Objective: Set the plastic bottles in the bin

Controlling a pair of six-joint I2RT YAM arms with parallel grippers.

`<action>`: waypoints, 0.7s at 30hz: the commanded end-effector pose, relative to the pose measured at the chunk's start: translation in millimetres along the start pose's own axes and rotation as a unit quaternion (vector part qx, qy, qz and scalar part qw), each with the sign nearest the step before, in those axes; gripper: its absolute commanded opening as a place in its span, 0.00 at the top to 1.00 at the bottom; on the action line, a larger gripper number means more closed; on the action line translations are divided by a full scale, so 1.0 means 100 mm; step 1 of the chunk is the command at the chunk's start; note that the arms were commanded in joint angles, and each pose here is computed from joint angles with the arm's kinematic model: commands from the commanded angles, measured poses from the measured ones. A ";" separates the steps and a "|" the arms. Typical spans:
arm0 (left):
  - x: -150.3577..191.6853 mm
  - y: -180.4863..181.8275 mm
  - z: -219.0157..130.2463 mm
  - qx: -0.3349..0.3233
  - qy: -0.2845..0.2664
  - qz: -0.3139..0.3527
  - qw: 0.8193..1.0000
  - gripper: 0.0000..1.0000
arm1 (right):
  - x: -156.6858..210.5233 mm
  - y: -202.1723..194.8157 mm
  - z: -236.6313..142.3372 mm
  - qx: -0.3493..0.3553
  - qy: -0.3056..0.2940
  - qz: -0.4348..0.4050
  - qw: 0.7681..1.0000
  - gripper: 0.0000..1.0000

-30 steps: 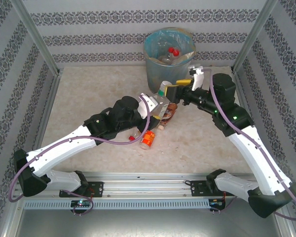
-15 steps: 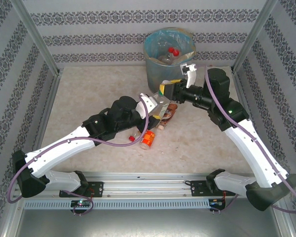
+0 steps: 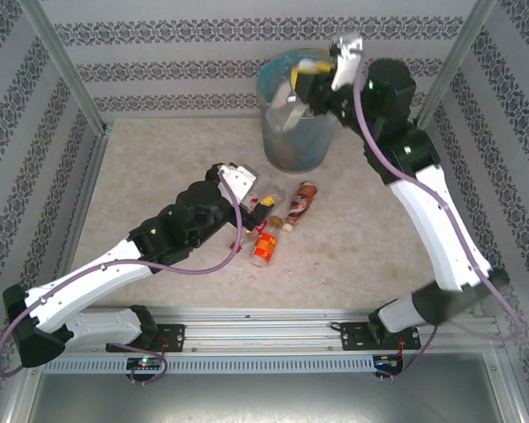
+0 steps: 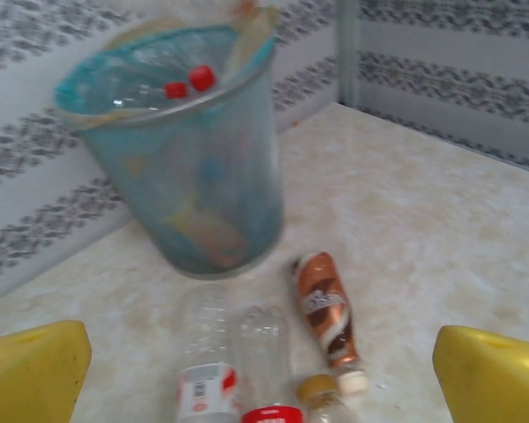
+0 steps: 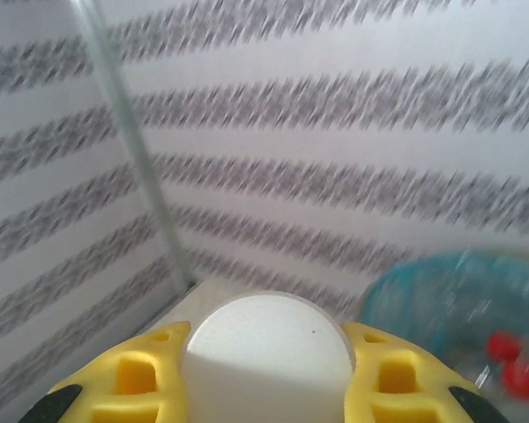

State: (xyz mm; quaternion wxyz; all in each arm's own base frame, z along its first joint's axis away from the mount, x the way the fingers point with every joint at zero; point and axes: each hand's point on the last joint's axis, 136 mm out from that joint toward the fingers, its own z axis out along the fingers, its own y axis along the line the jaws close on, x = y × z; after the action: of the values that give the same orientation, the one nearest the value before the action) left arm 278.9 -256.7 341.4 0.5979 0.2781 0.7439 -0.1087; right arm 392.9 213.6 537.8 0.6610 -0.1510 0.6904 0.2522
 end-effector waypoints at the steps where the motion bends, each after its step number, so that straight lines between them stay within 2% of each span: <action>1: -0.17 0.38 -0.14 -0.085 -0.034 -0.013 0.996 0.00 | -0.15 -0.40 0.45 0.085 -0.025 -0.075 0.993 1.00; 6: -0.14 0.52 -0.29 -0.105 -0.037 -0.023 0.993 0.00 | -0.17 -0.80 1.07 0.136 -0.033 -0.109 0.984 1.00; 9: -0.09 0.57 -0.34 -0.110 -0.032 -0.027 0.993 0.00 | 0.01 -1.06 1.30 0.151 -0.027 -0.088 0.984 1.00; 16: -0.01 0.63 -0.39 -0.119 -0.023 -0.033 0.992 0.00 | 0.87 -1.16 1.66 0.125 0.070 -0.055 0.988 0.99; 21: 0.01 0.62 -0.38 -0.114 -0.021 -0.034 0.993 0.00 | 1.47 -1.26 1.80 0.121 0.142 -0.061 0.981 0.96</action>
State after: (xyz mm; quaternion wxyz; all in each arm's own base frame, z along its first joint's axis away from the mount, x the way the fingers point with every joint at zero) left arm 281.0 -194.1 363.1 0.6399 0.1911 0.7426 -0.0519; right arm 608.0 217.9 362.7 0.5783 -0.1327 0.7997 0.0919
